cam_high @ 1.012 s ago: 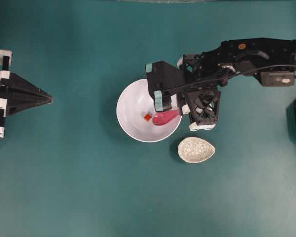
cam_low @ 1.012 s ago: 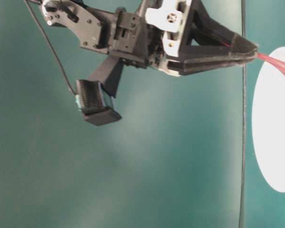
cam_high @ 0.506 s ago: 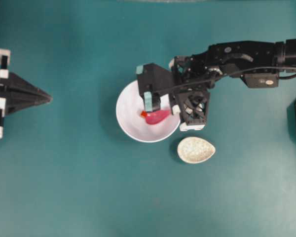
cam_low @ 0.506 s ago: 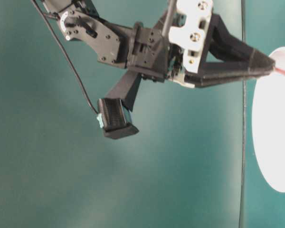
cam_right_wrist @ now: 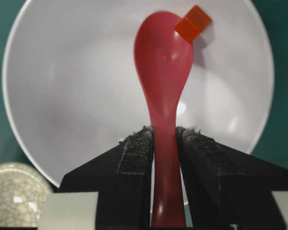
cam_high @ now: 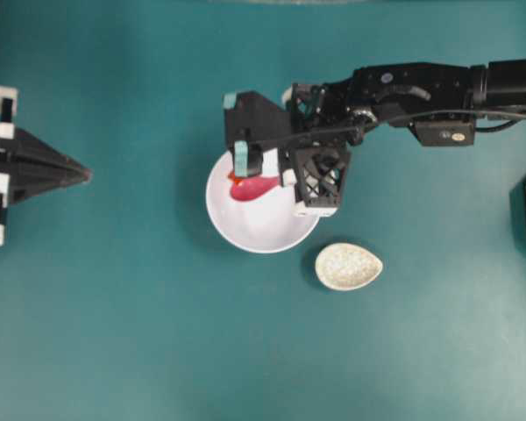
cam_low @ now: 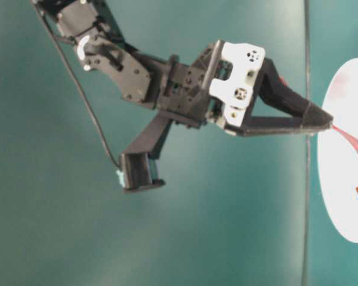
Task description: Grip the spoon and scoop the red block from the bowl with right arm.
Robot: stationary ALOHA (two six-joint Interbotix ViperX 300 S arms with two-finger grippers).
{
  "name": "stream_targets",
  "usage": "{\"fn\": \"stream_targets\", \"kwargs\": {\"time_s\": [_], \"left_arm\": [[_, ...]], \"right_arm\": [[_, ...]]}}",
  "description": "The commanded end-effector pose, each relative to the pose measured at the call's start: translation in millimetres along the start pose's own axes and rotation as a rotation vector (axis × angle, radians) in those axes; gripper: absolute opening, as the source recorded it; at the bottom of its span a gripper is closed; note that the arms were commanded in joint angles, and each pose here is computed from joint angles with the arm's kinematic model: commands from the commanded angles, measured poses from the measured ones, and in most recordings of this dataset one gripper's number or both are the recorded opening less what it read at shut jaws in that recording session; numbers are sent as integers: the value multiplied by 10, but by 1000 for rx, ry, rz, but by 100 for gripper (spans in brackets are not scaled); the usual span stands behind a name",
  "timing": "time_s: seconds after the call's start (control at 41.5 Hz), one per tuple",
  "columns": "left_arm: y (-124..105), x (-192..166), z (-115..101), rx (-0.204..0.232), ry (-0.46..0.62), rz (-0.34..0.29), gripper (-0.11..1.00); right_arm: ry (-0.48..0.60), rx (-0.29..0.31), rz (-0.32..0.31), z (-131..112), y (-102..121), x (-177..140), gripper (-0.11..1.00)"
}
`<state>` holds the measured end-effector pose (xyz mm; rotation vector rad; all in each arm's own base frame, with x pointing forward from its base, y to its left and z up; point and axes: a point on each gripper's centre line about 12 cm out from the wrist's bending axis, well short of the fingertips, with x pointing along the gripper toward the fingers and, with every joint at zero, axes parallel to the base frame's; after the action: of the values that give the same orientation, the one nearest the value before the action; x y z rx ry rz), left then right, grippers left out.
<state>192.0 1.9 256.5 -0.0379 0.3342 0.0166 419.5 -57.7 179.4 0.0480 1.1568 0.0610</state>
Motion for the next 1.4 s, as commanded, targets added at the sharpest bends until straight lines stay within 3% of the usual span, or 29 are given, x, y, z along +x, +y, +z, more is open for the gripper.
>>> {"fn": "stream_targets", "kwargs": {"time_s": [0.0, 0.602, 1.012, 1.373], "left_arm": [[1, -3, 71, 3, -18, 1, 0], [1, -3, 73, 3, -20, 1, 0], [0, -4, 85, -4, -26, 1, 0], [1, -4, 78, -7, -25, 1, 0]], "right_arm": [[-53, 0, -13, 112, -12, -157, 25], [-140, -9, -35, 200, -3, -427, 25], [-193, -12, -50, 251, -9, -422, 25], [-175, -16, -37, 161, 77, -400, 25]]}}
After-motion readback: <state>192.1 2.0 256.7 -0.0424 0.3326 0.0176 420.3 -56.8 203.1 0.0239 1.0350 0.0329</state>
